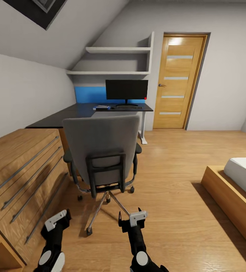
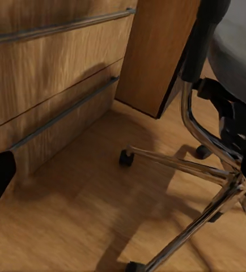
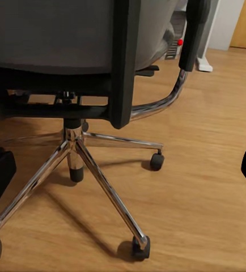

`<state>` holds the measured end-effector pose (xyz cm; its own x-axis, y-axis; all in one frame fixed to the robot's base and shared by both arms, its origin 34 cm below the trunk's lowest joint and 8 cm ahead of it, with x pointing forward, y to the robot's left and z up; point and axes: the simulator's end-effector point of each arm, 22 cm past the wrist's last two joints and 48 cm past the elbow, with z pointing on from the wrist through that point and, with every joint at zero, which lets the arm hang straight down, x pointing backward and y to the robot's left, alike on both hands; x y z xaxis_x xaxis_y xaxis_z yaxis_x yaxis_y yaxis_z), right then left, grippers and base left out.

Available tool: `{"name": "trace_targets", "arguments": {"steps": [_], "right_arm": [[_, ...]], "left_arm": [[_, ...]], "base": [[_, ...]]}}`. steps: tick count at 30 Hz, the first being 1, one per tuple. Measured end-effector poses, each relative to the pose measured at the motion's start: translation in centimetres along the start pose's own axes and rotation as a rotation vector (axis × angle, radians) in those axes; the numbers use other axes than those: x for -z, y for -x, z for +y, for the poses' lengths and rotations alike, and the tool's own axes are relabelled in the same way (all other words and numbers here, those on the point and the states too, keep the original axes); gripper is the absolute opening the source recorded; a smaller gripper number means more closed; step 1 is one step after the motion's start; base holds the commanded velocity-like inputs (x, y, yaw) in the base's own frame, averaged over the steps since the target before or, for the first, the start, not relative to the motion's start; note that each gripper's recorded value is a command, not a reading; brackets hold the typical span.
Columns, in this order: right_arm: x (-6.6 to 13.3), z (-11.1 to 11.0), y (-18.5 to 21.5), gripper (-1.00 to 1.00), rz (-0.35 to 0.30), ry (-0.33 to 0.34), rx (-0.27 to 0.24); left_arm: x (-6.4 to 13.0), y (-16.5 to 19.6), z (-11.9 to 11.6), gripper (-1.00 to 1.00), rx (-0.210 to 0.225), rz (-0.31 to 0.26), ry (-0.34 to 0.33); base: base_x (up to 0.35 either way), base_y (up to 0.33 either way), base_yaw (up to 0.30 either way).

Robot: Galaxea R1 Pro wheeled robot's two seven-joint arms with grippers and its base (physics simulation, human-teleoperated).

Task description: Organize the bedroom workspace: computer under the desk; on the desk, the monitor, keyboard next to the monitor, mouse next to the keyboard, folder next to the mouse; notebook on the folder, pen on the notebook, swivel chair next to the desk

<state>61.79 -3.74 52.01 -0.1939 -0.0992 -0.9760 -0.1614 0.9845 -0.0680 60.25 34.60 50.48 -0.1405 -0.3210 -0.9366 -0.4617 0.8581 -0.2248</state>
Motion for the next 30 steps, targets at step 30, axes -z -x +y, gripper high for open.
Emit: {"name": "trace_targets", "arguments": {"steps": [30], "right_arm": [[0.4,0.2,-0.7,1.00,-0.013,0.011,0.002]], "left_arm": [[-0.5,0.7,1.6,1.00,0.010,-0.015,0.103]], "base": [[0.000,0.000,0.000]]}}
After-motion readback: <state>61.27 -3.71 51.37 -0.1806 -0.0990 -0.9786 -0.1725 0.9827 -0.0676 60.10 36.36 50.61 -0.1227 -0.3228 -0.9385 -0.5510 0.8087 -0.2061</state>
